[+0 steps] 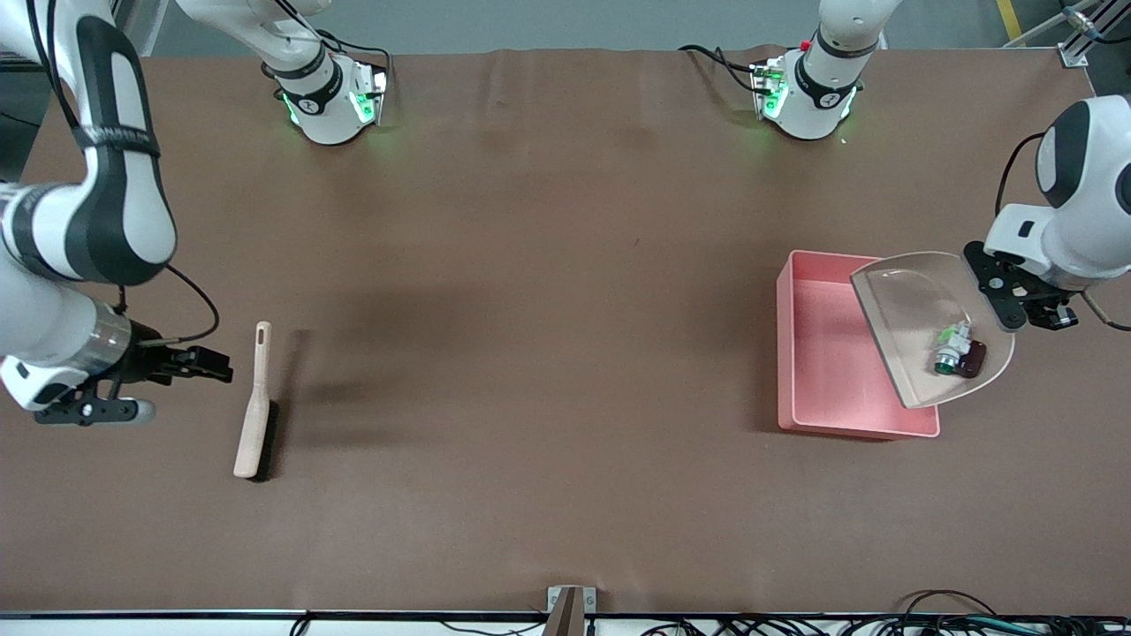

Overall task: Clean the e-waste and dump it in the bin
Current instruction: 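Release the brush on the table and raise the right gripper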

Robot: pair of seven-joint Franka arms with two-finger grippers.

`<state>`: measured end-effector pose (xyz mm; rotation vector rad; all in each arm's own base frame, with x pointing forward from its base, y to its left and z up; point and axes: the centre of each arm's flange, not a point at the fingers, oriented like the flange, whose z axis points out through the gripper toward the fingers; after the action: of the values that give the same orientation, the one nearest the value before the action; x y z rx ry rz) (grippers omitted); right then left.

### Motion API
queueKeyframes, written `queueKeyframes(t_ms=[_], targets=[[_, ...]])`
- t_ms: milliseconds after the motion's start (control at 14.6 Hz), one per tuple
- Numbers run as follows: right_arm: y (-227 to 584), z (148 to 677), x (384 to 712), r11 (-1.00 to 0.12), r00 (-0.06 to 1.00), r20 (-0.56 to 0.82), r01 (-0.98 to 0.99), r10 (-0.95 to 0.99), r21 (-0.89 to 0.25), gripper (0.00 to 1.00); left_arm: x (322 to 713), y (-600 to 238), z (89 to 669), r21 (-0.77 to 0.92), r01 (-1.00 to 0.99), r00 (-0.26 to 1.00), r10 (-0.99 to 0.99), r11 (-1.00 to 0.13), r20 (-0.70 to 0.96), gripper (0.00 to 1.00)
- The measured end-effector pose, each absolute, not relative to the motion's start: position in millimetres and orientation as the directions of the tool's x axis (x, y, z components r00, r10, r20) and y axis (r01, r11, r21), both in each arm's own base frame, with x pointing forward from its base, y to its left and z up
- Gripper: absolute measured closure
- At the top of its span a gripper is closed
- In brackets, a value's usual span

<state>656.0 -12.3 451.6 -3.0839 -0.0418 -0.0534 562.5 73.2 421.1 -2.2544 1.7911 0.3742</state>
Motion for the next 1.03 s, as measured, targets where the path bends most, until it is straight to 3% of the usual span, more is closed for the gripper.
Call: queueKeyframes(t_ms=[753, 1026], targets=[[-29, 607, 575, -0.995, 0.996, 0.089, 0.032, 0.024, -0.096, 0.00, 549, 46, 385, 0.005, -0.997, 0.071, -0.880, -0.083, -0.470, 0.66], [-17, 640, 544, -0.999, 0.997, 0.063, 0.034, 0.033, -0.016, 0.00, 545, 49, 376, 0.021, -0.999, 0.031, -0.857, -0.049, -0.515, 0.66]])
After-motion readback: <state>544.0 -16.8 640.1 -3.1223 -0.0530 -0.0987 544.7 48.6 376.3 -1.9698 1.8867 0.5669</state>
